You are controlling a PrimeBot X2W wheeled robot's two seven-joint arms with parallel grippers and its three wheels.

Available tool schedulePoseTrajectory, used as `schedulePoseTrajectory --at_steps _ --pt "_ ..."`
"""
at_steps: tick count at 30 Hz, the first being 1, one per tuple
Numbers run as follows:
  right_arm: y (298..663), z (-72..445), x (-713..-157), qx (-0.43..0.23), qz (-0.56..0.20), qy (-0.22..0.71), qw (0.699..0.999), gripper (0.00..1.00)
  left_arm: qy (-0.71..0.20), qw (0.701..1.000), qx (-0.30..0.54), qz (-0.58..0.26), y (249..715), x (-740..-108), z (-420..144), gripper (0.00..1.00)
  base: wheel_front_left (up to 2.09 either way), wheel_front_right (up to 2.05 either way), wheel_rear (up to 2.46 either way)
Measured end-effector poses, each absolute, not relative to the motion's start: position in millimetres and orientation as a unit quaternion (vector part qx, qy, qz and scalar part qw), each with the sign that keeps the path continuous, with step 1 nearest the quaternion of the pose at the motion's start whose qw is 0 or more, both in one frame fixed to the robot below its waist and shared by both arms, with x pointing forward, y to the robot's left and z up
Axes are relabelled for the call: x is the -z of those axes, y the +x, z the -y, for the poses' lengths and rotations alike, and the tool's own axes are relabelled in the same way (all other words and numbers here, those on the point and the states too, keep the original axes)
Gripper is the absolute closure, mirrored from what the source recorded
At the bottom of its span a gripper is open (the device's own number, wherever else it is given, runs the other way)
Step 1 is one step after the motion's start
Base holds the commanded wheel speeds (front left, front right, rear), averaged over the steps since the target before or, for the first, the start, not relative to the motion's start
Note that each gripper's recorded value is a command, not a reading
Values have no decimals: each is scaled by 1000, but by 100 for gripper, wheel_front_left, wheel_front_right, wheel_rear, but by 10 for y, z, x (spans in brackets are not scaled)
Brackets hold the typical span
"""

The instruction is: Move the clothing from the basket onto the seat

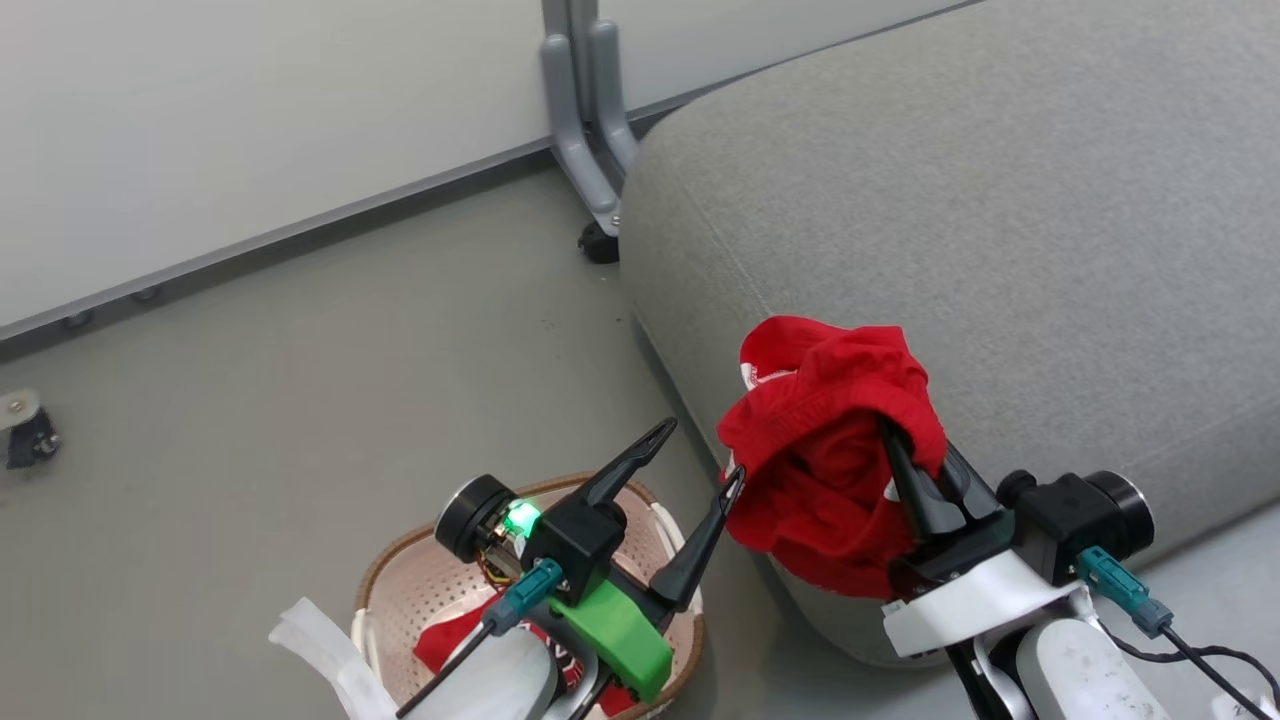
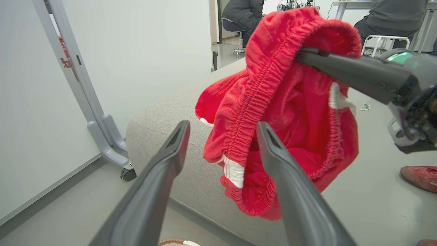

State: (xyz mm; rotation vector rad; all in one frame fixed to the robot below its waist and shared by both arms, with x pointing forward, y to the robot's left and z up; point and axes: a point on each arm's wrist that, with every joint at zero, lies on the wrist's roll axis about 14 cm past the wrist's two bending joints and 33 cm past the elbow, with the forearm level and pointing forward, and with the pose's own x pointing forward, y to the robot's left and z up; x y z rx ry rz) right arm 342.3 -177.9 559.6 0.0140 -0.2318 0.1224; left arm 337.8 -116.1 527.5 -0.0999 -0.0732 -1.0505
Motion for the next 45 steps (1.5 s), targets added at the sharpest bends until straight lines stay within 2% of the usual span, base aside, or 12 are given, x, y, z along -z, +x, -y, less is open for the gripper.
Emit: schedulePoseTrajectory --at_steps 10,18,27,34,37,39,44,45 --pt "3071 2297 -5481 38 96 11 995 100 -57 815 576 27 3238 -5226 1664 0 0 0 0" --pt "3142 2596 -5529 89 100 25 991 100 -61 792 608 17 3276 -5124 1857 0 0 0 0" --pt "3832 3233 -6210 120 187 -1 975 100 -66 791 608 19 3665 -4990 1871 0 0 0 0" --pt "4487 3757 -6444 141 198 -51 969 100 -78 799 596 9 4011 -4736 1786 0 0 0 0" --pt "4757 3837 -6351 141 186 -55 971 100 -85 803 589 -2 4127 -4571 1739 0 0 0 0" --pt "4982 3907 -6114 145 157 -58 975 100 -92 808 582 -17 4214 -4395 1687 0 0 0 0" --pt "5190 4058 -5376 166 65 -43 983 100 -102 813 573 -36 4307 -4159 1622 0 0 0 0" --pt "5214 4081 -5213 171 45 -38 983 64 -103 815 569 -41 4327 -4105 1601 0 0 0 0"
